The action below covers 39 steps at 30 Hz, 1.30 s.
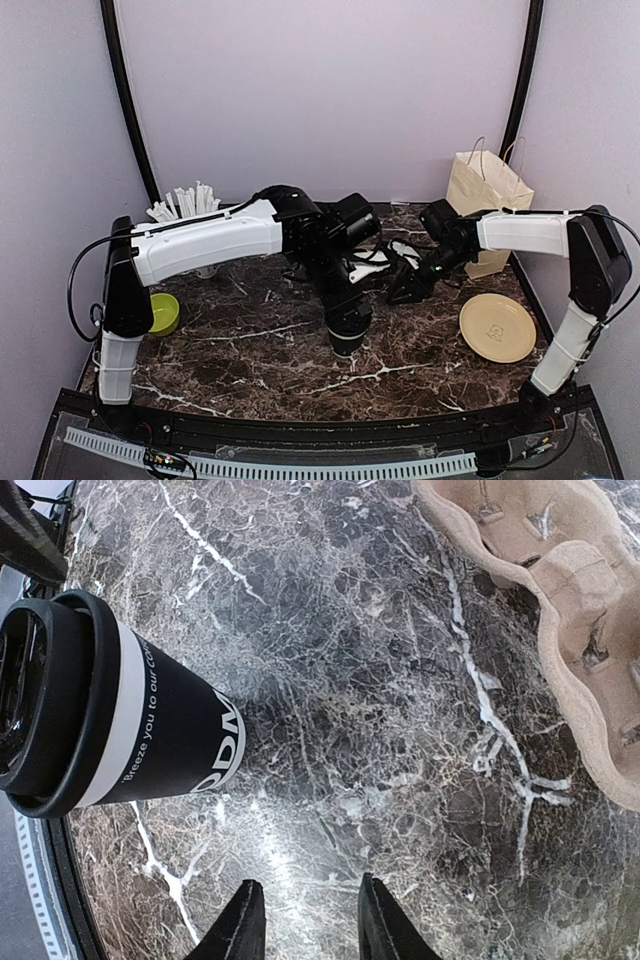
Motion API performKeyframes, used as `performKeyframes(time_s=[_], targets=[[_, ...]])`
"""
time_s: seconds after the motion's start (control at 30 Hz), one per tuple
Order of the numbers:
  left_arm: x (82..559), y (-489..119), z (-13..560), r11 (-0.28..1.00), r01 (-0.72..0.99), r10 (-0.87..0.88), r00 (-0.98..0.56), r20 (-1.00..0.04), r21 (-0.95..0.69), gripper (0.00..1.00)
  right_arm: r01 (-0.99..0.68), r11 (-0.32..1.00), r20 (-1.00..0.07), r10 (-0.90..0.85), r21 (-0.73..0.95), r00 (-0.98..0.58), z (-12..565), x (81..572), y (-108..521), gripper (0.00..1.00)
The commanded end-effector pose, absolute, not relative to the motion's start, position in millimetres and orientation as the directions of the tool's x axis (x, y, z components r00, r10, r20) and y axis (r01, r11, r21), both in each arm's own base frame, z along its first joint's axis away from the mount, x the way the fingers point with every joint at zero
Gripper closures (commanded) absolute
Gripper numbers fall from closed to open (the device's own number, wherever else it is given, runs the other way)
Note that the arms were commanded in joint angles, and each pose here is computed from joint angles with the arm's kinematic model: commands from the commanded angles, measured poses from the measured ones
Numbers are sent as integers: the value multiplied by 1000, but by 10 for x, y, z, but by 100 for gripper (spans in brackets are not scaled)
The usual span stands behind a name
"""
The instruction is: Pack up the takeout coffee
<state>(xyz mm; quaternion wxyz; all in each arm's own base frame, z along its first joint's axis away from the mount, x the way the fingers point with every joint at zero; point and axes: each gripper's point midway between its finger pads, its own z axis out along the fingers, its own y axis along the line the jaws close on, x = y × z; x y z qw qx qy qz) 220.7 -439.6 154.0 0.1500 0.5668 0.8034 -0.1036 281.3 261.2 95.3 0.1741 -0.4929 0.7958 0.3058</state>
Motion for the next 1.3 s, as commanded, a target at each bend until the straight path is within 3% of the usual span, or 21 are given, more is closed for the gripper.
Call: performKeyframes(time_s=[0.0,0.13,0.33,0.37,0.47,0.5,0.6,0.83,0.97,1.27], targets=[[2246,-4438,1831,337,941,861,-294,-414,33,1,-894,331,-602,-660,303,-449,1107,2843,2574,69],[2321,-4280,2079,391,915,833,-304,-462,102,1,-897,362,-633,-639,254,-437,1394,2876,2525,69],[2421,-4041,2456,554,830,638,-369,-676,70,1,-898,369,-685,-591,239,-426,1929,2811,2521,67],[2488,-3984,2459,625,781,570,-440,-693,18,4,-892,369,-692,-573,260,-439,1985,2786,2538,64],[2628,-3832,2391,692,706,415,-557,-720,-148,16,-831,383,-683,-479,402,-551,1994,2683,2619,32],[2629,-3897,2443,675,699,349,-586,-731,-238,18,-811,352,-672,-454,467,-585,1961,2599,2667,31],[2523,-3922,2310,628,655,257,-684,-683,-420,21,-725,284,-601,-416,627,-683,1748,2393,2747,34],[2399,-4025,2025,522,568,191,-805,-562,-636,22,-670,230,-544,-429,706,-721,1573,2297,2828,40],[2339,-4041,1899,510,544,200,-828,-523,-667,21,-630,211,-494,-458,747,-739,1437,2256,2897,49],[2312,-4030,1640,534,535,240,-839,-489,-655,27,-610,149,-465,-516,778,-719,1402,2226,3099,52]])
